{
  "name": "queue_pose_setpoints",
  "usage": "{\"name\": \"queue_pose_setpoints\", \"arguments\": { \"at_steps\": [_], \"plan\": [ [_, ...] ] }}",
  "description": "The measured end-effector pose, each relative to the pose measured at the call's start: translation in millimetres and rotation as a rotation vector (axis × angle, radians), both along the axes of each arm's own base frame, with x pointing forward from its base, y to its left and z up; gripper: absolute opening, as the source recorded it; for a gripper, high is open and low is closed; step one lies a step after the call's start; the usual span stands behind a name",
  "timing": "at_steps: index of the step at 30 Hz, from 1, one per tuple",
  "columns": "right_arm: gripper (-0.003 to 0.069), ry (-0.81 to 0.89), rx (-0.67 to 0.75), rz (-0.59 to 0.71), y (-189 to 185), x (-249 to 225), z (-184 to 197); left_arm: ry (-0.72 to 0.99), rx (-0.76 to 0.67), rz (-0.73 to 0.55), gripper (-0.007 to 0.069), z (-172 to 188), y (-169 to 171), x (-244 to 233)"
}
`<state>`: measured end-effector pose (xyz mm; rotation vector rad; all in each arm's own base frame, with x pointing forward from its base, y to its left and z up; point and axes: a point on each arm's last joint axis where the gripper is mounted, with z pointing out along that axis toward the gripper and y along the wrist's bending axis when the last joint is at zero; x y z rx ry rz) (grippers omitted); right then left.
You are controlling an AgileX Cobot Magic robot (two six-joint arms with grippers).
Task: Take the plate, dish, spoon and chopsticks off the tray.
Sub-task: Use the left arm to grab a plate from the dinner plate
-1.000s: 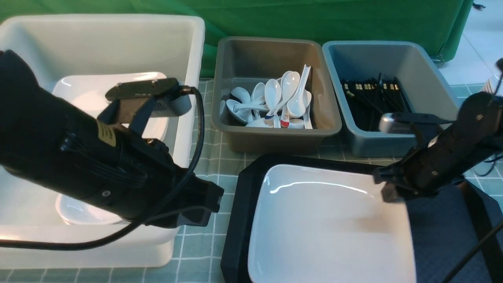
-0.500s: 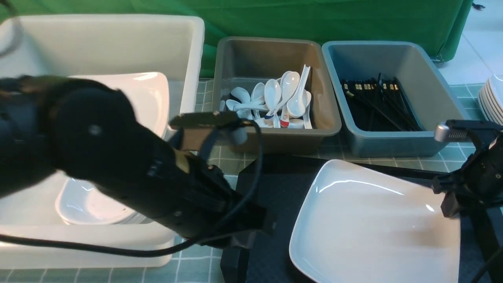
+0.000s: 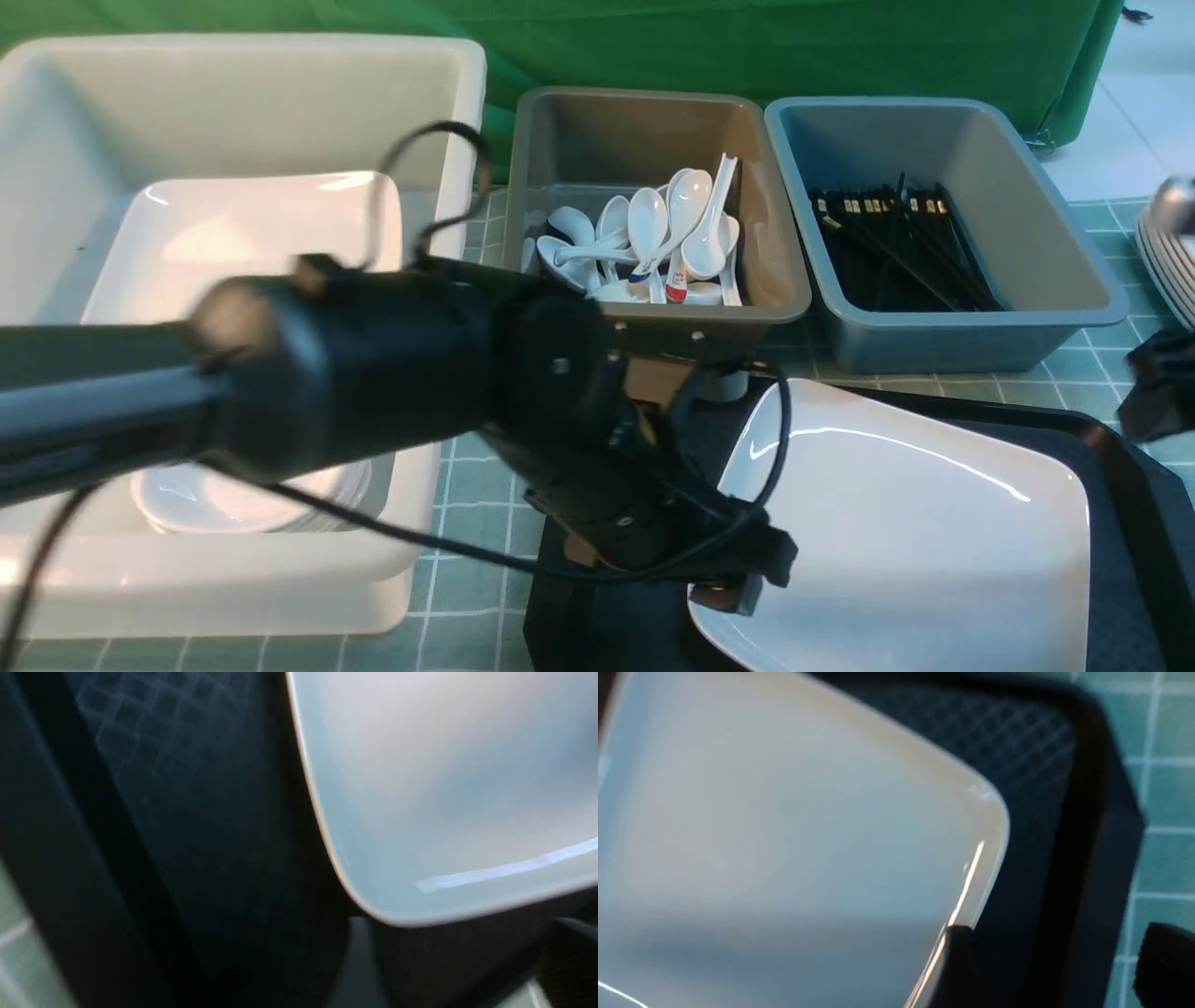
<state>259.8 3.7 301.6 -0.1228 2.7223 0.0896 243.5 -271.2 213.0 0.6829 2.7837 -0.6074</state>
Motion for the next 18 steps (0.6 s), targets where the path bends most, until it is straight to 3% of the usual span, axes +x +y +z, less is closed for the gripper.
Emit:
{"name": "queue_pose_setpoints", "arguments": {
  "at_steps": [4,8,14,16,18],
  "plan": [
    [0.0496,-0.186,-0.003,-0.004,0,-28,40,0.048,0.038,0.01,0.0599,-24,-12,12],
    [0.0496,-0.277,-0.005,-0.005,1,-48,59,0.071,0.062,0.023,0.0578,-46,-17,17],
    [0.0496,-0.317,-0.006,-0.004,1,-58,68,0.094,0.037,0.058,0.0469,-53,-22,21],
    [0.0496,-0.316,-0.006,-0.004,1,-58,67,0.109,0.023,0.072,0.0411,-54,-23,21],
    [0.0496,-0.316,-0.006,-0.004,1,-58,67,0.13,0.009,0.089,0.0296,-56,-25,20]
  ]
}}
